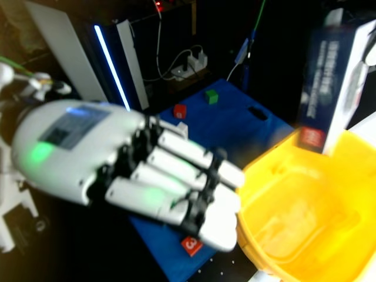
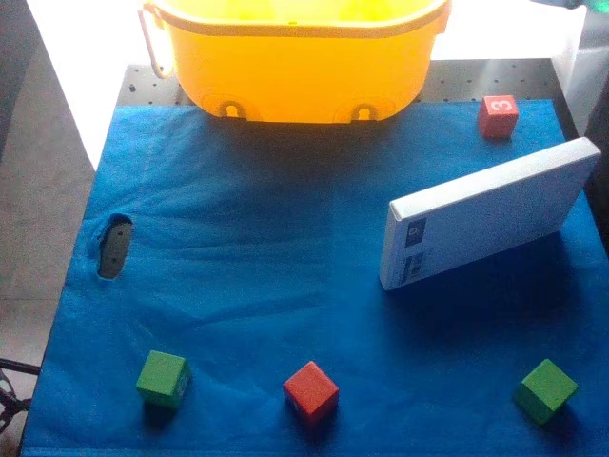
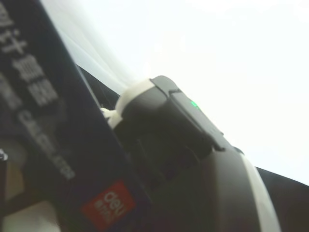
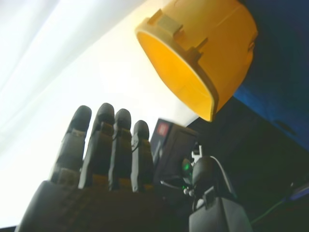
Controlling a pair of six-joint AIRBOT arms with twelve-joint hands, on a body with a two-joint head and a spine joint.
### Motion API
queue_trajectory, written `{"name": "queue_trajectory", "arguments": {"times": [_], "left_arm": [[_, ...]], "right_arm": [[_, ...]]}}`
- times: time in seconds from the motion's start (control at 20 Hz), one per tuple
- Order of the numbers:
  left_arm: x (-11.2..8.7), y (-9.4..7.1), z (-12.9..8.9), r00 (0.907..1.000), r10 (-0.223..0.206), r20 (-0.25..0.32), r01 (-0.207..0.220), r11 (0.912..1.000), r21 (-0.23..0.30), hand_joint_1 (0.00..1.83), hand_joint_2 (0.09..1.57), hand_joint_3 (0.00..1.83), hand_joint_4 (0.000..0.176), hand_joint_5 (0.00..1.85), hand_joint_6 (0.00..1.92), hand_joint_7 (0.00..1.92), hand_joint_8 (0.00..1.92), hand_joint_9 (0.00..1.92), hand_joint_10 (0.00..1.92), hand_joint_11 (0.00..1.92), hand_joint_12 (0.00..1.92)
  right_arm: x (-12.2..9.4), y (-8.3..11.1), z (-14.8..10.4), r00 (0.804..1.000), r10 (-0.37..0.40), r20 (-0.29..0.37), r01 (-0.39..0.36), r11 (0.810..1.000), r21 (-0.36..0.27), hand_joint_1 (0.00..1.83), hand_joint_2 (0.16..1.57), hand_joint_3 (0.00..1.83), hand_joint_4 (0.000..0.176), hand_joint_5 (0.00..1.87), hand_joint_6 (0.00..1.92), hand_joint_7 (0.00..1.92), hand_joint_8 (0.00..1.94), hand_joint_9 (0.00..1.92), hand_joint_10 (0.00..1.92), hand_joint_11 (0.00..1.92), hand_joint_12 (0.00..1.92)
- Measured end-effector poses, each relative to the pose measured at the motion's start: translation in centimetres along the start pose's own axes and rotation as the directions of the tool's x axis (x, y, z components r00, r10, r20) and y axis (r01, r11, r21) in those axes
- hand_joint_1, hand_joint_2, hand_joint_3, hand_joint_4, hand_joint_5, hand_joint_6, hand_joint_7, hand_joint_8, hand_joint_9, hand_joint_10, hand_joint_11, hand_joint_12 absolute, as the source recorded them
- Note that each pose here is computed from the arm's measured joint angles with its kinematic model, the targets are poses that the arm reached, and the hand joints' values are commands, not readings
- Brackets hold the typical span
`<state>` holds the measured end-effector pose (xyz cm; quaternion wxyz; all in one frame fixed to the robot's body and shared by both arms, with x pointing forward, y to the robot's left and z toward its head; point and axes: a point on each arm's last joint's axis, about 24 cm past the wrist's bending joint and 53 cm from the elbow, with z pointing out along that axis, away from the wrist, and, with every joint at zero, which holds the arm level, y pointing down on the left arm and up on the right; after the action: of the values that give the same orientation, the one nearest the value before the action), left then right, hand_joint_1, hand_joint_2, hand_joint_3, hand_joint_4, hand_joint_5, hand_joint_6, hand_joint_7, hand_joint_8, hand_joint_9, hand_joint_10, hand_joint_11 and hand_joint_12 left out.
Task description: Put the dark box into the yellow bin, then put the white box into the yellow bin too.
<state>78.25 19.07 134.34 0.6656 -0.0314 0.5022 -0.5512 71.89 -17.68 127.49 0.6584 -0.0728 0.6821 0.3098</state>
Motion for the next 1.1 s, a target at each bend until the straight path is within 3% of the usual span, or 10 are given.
{"name": "queue_trajectory", "arguments": {"times": [0.2,0.25,0.3,0.35,0.6,0.65,0.75,0.9,0.95,1.1], "left_arm": [[1.4,-0.3,0.8,0.9999,-0.009,-0.011,0.010,0.9997,0.021,1.21,1.00,0.00,0.000,1.27,0.46,1.01,1.34,1.17,1.91,1.20,1.92],[1.5,-0.5,0.9,0.9999,-0.011,-0.009,0.012,0.9995,0.028,1.27,1.04,0.00,0.000,1.26,0.29,1.04,1.17,0.99,1.62,0.90,1.83],[1.5,-0.5,1.0,0.9999,-0.010,-0.008,0.011,0.9994,0.032,1.37,1.03,0.00,0.000,1.22,0.46,1.11,0.80,1.10,1.06,0.81,1.34],[1.5,-0.5,1.1,1.0000,-0.009,-0.003,0.009,0.9993,0.036,1.39,1.01,0.00,0.000,1.20,0.56,1.23,0.47,1.17,0.86,0.88,1.06],[2.4,-0.9,2.2,0.9999,-0.016,0.000,0.016,0.9981,0.059,1.39,1.04,0.00,0.000,1.09,0.79,1.12,0.63,1.09,0.91,0.97,0.73],[2.2,-1.1,2.3,0.9998,-0.018,0.004,0.018,0.9978,0.064,1.24,1.03,0.00,0.000,1.15,0.68,1.03,0.25,1.02,0.41,0.87,0.63],[2.2,-1.3,2.3,0.9999,-0.012,0.001,0.012,0.9975,0.070,1.25,0.83,0.00,0.000,0.78,0.07,0.70,0.01,0.66,0.02,0.43,0.38],[2.4,-1.1,2.4,1.0000,-0.007,-0.006,0.007,0.9980,0.063,1.16,0.78,0.00,0.031,0.54,0.00,0.43,0.00,0.35,0.00,0.15,0.27],[2.3,-1.3,2.4,1.0000,-0.009,-0.003,0.009,0.9978,0.065,1.12,0.79,0.00,0.009,0.30,0.00,0.26,0.00,0.21,0.00,0.08,0.24],[2.3,-1.2,2.4,1.0000,-0.008,-0.004,0.009,0.9979,0.065,1.16,0.79,0.00,0.014,0.28,0.00,0.25,0.00,0.19,0.00,0.05,0.22]], "right_arm": [[0.1,0.6,0.3,1.000,0.003,0.005,-0.003,1.000,-0.016,0.13,1.26,0.01,0.035,0.32,0.01,0.37,0.01,0.32,0.00,0.00,0.52],[0.1,0.7,0.3,1.000,0.004,0.007,-0.004,1.000,-0.019,0.14,1.25,0.00,0.035,0.33,0.00,0.37,0.00,0.32,0.00,0.00,0.49],[0.1,0.8,0.4,1.000,0.004,0.007,-0.004,1.000,-0.020,0.07,1.28,0.01,0.021,0.29,0.01,0.37,0.00,0.32,0.00,0.00,0.49],[0.1,0.9,0.4,1.000,0.005,0.009,-0.005,1.000,-0.023,0.06,1.29,0.02,0.025,0.29,0.01,0.36,0.00,0.33,0.00,0.00,0.48],[-0.1,2.2,1.0,0.999,0.012,0.033,-0.010,0.998,-0.061,0.07,1.26,0.00,0.046,0.31,0.00,0.37,0.00,0.32,0.00,0.00,0.42],[-0.1,2.6,1.3,0.999,0.015,0.037,-0.012,0.997,-0.074,0.08,1.25,0.00,0.060,0.33,0.00,0.38,0.00,0.32,0.00,0.00,0.45],[0.0,3.1,1.4,0.999,0.018,0.042,-0.014,0.996,-0.086,0.11,1.24,0.00,0.072,0.36,0.01,0.38,0.00,0.32,0.00,0.00,0.45],[-0.1,3.3,1.5,0.999,0.019,0.046,-0.015,0.996,-0.091,0.07,1.22,0.00,0.033,0.35,0.00,0.39,0.00,0.36,0.01,0.00,0.50],[-0.1,3.3,1.5,0.999,0.019,0.046,-0.015,0.996,-0.091,0.02,1.28,0.00,0.024,0.34,0.00,0.38,0.00,0.36,0.00,0.00,0.59],[0.0,3.2,1.5,0.999,0.019,0.046,-0.015,0.996,-0.092,0.03,1.26,0.00,0.033,0.35,0.00,0.39,0.00,0.35,0.00,0.00,0.65]]}}
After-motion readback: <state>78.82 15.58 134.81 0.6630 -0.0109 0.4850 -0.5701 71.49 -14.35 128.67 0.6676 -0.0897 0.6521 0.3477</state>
